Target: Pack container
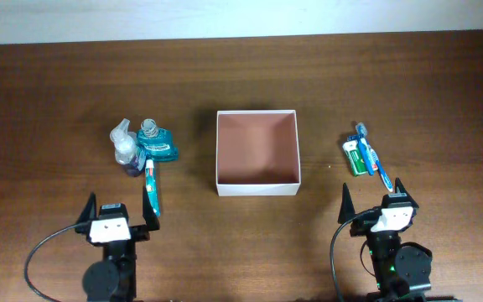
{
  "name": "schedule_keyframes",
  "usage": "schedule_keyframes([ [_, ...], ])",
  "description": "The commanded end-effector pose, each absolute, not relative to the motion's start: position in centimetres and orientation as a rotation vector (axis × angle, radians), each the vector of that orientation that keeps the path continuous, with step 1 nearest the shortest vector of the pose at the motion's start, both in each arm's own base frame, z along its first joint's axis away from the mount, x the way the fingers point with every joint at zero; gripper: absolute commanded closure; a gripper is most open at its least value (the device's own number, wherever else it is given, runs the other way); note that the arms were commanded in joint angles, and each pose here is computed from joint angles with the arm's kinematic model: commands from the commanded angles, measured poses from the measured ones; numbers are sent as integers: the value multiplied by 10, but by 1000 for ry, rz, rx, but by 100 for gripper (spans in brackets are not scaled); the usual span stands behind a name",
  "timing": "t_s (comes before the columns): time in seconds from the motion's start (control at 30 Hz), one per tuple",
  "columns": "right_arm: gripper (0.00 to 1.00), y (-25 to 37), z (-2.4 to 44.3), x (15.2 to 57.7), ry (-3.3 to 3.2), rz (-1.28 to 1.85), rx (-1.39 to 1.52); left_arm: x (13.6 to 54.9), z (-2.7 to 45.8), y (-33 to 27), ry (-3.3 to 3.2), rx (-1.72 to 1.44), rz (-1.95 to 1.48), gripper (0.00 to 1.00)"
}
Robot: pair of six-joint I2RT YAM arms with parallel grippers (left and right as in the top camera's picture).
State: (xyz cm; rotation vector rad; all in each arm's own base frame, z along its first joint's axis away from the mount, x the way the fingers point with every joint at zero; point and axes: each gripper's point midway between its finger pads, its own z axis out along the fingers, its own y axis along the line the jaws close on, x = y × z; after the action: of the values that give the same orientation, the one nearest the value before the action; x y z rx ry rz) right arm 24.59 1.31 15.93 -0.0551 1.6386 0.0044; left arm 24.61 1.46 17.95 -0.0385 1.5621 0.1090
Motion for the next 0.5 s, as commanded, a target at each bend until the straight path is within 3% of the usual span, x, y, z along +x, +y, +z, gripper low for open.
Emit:
schedule_keyframes([
  [0.0,1,10,156,246,1646,-6,-44,246,193,-12,1498,92,-6,1],
  [0.27,1,10,156,246,1646,-6,-44,240,199,-45,1457,256,-140,1],
  [0.47,1,10,156,246,1646,-6,-44,234,237,-40,1455,288,-60,0],
])
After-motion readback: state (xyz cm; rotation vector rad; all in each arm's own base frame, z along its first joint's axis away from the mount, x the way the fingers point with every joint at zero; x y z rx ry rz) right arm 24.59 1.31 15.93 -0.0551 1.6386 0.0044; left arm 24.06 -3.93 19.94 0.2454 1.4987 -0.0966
